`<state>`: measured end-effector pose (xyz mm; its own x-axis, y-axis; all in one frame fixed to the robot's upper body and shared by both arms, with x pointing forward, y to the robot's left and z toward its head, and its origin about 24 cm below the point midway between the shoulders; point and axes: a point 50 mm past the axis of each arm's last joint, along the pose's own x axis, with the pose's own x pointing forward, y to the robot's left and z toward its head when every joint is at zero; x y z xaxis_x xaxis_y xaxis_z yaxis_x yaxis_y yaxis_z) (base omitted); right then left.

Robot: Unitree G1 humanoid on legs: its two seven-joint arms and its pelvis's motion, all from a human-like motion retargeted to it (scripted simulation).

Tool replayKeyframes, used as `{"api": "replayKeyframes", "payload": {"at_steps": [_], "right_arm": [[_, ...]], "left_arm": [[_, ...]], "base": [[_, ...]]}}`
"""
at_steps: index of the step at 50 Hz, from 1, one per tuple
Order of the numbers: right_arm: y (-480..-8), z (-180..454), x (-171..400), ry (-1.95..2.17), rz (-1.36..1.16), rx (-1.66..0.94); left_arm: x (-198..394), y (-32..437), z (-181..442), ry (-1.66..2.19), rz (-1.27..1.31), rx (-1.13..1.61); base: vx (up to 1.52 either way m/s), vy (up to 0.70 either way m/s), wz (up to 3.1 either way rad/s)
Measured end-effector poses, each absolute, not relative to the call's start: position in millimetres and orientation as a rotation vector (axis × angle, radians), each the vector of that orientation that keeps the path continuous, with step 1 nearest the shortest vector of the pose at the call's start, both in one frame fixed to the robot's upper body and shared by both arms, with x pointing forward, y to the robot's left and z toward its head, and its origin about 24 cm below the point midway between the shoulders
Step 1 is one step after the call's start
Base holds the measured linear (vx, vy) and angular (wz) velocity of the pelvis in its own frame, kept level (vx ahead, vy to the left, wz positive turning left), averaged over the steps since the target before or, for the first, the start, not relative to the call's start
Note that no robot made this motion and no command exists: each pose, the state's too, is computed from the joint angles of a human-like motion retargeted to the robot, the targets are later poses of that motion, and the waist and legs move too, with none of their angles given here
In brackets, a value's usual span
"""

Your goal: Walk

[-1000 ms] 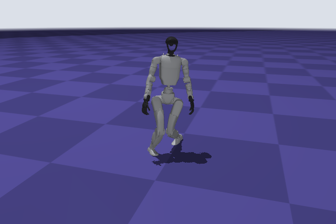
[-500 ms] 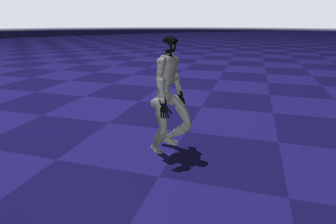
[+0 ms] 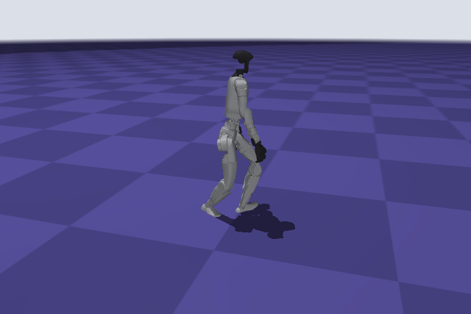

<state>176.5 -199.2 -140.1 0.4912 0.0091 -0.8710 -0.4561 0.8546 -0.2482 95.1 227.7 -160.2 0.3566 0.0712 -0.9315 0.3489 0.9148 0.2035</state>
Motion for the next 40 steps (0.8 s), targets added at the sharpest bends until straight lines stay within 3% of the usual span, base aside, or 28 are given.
{"api": "replayKeyframes", "payload": {"at_steps": [27,40], "right_arm": [[-212.6,-145.1,157.8,1.094,0.227,-0.382],[-220.9,-154.5,130.4,1.193,0.187,-0.381]], "left_arm": [[112.9,246.1,-153.5,1.193,0.035,0.3],[101.9,232.9,-161.0,1.266,-0.014,0.301]], "base": [[0.25,0.08,1.47],[0.23,0.0,0.7]]}}
